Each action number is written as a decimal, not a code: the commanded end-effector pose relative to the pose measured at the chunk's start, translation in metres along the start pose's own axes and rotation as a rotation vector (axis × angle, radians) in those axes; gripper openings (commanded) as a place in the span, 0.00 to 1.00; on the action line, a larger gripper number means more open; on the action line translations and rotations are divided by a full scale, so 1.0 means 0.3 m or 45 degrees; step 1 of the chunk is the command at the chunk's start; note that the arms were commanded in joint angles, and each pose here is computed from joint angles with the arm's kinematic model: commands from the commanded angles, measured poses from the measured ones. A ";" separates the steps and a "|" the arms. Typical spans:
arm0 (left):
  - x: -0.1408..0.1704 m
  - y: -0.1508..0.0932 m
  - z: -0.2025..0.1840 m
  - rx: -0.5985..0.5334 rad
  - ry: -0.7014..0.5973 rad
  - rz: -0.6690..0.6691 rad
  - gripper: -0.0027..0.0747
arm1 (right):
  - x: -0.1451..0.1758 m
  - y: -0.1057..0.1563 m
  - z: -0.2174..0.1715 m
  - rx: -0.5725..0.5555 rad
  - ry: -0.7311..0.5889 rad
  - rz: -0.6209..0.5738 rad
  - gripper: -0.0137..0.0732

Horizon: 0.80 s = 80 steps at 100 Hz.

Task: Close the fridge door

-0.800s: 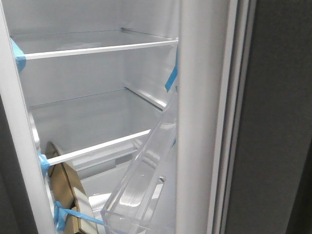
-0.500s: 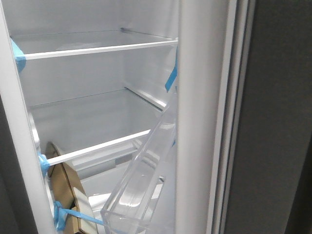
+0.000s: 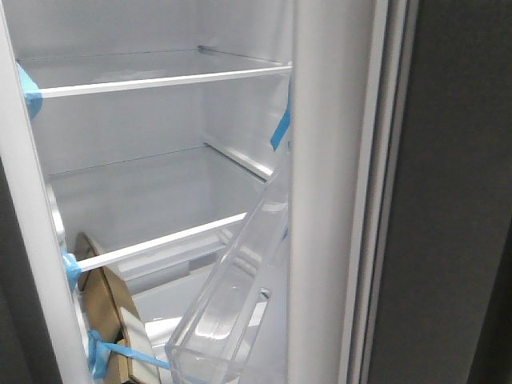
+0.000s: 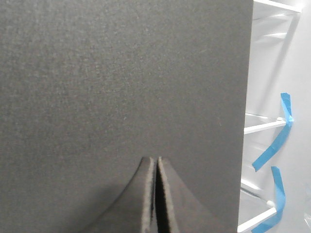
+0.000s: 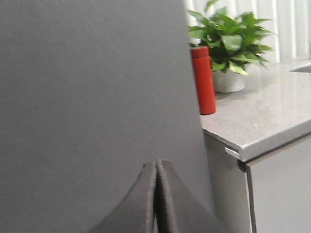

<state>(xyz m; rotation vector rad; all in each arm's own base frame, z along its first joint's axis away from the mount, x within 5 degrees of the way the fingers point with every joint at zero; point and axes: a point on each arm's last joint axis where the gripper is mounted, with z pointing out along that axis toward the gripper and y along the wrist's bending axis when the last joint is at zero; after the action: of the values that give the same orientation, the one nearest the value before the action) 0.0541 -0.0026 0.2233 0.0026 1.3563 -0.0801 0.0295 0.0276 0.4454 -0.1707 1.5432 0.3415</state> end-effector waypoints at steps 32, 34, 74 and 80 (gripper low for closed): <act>0.015 0.002 -0.005 -0.006 -0.061 -0.009 0.01 | -0.090 0.030 0.060 -0.290 0.015 -0.002 0.11; 0.015 0.002 -0.005 -0.006 -0.061 -0.009 0.01 | -0.088 0.030 0.064 -0.293 0.022 -0.005 0.11; 0.015 0.002 -0.005 -0.006 -0.061 -0.009 0.01 | -0.119 0.055 0.139 -0.414 0.066 0.000 0.11; 0.015 0.002 -0.005 -0.006 -0.061 -0.009 0.01 | -0.127 0.060 0.151 -0.431 0.071 0.007 0.11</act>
<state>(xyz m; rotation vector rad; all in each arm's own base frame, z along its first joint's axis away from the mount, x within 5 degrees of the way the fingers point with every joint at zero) 0.0541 -0.0026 0.2233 0.0026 1.3563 -0.0801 0.0610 0.0522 0.4704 -0.4687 1.6071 0.5753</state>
